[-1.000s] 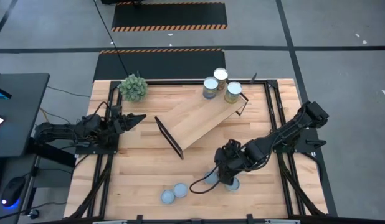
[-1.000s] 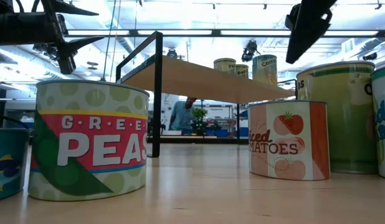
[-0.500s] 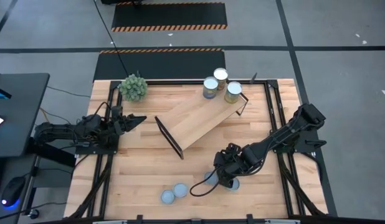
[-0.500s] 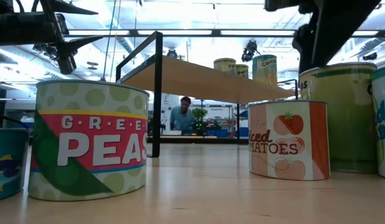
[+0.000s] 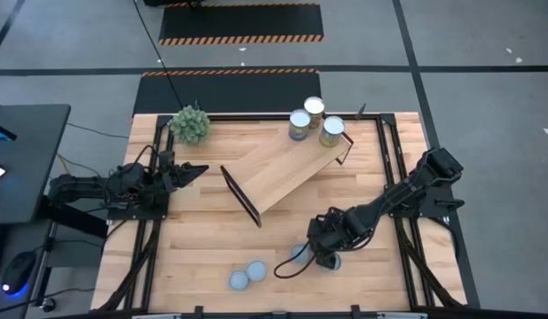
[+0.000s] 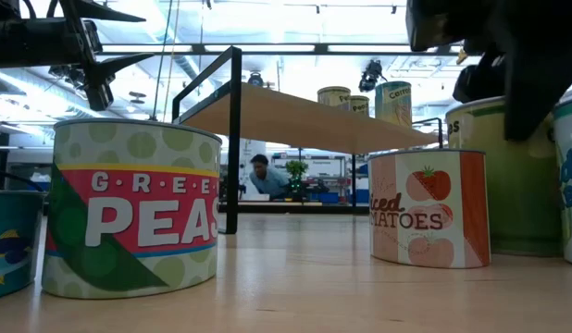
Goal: Pick and place cans onto a shelf
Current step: Put the canned oranges on the shelf
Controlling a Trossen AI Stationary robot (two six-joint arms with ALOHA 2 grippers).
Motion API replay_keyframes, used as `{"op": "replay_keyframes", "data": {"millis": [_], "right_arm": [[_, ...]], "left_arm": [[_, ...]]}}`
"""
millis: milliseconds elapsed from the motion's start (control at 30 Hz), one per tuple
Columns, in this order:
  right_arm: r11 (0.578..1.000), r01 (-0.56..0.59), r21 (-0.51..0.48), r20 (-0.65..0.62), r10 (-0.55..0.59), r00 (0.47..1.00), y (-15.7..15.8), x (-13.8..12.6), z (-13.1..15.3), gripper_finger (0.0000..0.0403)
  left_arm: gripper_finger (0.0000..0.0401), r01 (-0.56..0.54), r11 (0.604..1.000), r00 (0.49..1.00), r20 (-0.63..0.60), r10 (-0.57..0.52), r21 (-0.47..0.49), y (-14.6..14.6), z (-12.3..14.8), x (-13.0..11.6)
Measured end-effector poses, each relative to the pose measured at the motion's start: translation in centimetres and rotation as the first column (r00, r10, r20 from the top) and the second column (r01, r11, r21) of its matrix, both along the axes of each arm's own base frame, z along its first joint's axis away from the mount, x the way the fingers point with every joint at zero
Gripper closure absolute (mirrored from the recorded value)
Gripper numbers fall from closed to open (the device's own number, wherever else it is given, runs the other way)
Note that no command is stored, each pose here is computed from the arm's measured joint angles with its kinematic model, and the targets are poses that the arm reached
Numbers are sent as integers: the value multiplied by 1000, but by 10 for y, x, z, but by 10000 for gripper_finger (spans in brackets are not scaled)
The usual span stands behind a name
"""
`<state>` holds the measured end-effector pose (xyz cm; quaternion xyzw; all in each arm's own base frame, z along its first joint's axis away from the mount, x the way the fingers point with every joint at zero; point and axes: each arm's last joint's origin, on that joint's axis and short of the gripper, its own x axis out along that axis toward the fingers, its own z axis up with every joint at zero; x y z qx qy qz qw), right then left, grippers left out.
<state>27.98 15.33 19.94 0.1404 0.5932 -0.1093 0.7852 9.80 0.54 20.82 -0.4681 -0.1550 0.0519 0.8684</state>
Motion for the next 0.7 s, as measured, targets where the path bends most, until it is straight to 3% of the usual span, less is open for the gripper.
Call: {"op": "replay_keyframes", "data": {"millis": [167, 333, 533, 700], "right_arm": [[999, 45, 12, 14, -45, 999, -8, 6, 0, 87], [996, 85, 19, 4, -86, 996, -20, 10, 7, 90], [986, 166, -12, 0, -166, 986, -53, -3, 51, 84], [960, 281, 20, 31, -282, 959, -92, -19, 93, 82]], "left_arm": [[186, 0, 1000, 1000, 0, 0, 1, 0, 0, 0], [186, 1, 1000, 1000, 0, -1, 1, 0, 0, 0], [186, 25, 1000, 1000, 0, -25, 5, -1, 0, 0], [186, 24, 1000, 1000, 0, -24, 6, -1, 0, 0]]}}
